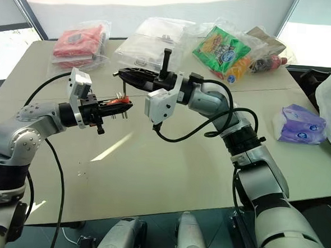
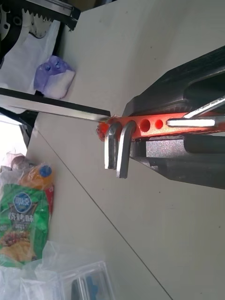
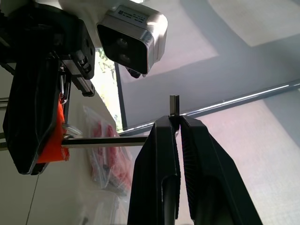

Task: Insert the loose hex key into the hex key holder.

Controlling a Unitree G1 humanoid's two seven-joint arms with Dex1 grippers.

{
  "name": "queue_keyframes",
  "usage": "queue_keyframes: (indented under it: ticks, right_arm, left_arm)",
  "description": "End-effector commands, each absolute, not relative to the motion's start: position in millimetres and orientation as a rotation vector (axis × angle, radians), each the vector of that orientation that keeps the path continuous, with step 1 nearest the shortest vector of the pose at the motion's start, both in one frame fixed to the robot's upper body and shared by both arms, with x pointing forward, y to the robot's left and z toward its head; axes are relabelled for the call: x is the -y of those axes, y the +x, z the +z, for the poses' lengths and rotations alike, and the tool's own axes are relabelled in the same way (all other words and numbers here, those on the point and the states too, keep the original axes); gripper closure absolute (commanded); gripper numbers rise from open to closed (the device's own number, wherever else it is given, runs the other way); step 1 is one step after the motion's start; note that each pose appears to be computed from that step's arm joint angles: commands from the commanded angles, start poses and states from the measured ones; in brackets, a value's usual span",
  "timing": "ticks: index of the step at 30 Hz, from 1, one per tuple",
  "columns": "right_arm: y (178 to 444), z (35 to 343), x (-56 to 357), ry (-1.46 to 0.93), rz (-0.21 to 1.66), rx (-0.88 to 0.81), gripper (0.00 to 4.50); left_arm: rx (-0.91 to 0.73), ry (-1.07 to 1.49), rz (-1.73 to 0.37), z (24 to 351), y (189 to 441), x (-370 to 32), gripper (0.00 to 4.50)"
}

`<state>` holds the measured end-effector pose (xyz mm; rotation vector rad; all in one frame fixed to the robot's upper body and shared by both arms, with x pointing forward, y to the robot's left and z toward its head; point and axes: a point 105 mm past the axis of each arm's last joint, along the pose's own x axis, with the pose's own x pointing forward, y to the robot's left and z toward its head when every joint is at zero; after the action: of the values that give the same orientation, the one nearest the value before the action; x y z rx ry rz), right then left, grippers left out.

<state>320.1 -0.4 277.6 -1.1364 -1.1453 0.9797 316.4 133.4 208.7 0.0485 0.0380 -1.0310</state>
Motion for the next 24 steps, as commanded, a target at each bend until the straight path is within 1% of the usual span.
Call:
queue_keyframes:
  ticks: [1,16,24]
  right_arm:
    - [316.3,292.3,1.5,-1.113,0.946,1.197,4.46]
    - [322.2,294.4,3.5,-1.148,0.915,1.202,4.46]
    - [322.3,290.3,3.9,-1.156,0.933,1.194,4.46]
  left_arm:
    - [0.033,0.086,-1.042,225.6,312.4,-130.5,4.50]
    - [0.024,0.080,-1.064,223.1,308.9,-125.5,4.50]
    - [0.027,0.079,-1.055,222.9,309.3,-126.7,4.50]
